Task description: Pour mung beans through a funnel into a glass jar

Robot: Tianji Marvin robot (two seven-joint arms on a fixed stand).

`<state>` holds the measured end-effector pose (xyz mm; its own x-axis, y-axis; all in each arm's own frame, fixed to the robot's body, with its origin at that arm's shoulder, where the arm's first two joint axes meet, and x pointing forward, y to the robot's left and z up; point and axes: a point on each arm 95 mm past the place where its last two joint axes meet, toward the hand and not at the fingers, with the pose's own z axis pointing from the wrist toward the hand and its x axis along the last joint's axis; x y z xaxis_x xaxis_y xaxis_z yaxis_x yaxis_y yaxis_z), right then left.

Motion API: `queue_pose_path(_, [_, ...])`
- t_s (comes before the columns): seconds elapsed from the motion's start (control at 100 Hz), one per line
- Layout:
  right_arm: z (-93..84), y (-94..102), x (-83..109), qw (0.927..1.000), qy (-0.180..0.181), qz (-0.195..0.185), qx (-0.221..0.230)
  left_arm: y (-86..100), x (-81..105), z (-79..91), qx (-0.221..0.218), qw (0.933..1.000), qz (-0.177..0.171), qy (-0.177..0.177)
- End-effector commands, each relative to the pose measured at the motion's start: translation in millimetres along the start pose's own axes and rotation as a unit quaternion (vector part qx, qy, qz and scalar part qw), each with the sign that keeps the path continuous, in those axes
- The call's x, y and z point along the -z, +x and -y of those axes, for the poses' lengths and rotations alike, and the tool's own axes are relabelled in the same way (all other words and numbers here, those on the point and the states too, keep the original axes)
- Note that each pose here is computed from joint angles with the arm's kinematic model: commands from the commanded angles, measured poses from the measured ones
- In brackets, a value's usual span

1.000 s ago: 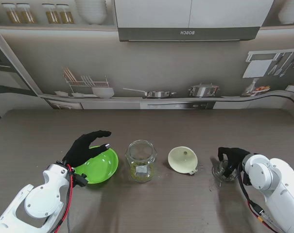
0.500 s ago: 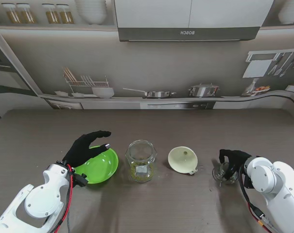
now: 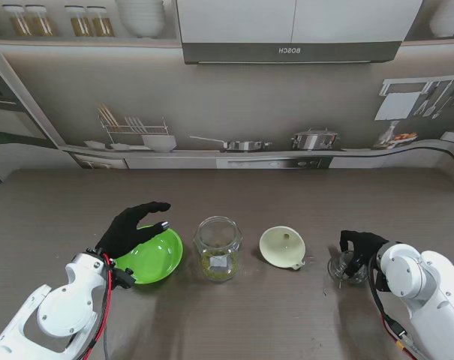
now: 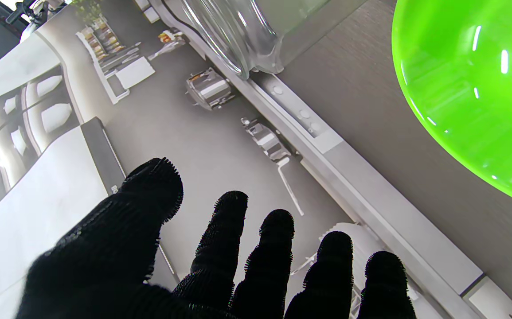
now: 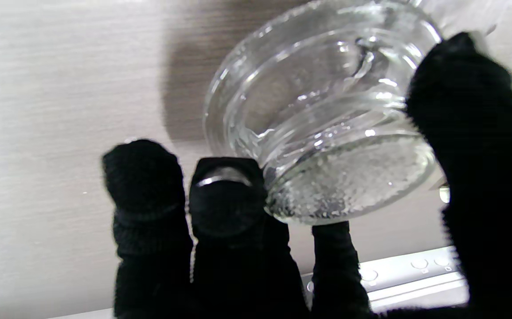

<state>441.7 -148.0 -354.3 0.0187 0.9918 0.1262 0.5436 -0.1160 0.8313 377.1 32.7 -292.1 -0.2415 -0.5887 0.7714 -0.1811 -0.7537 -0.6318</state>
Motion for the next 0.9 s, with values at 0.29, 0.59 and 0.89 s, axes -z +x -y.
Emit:
queue_pose_path(0.29, [14.4,-0.4,0.7,0.9993,0.030,0.012,-0.018,0.7,1.8,-0.4,0.003,1.0000,0.003,-0.004])
queue_pose_path(0.59, [15.2,1.0,0.2,0.9992,0.028,0.011,-0.026,0.5,2.6,0.4,0.004,1.0000,0.004,-0.002])
queue_pose_path(0.89, [2.8,3.2,4.7,0.9988,0.012,0.012,-0.046,-0.4,1.3,-0.5,0.005,1.0000,0.006,-0.005])
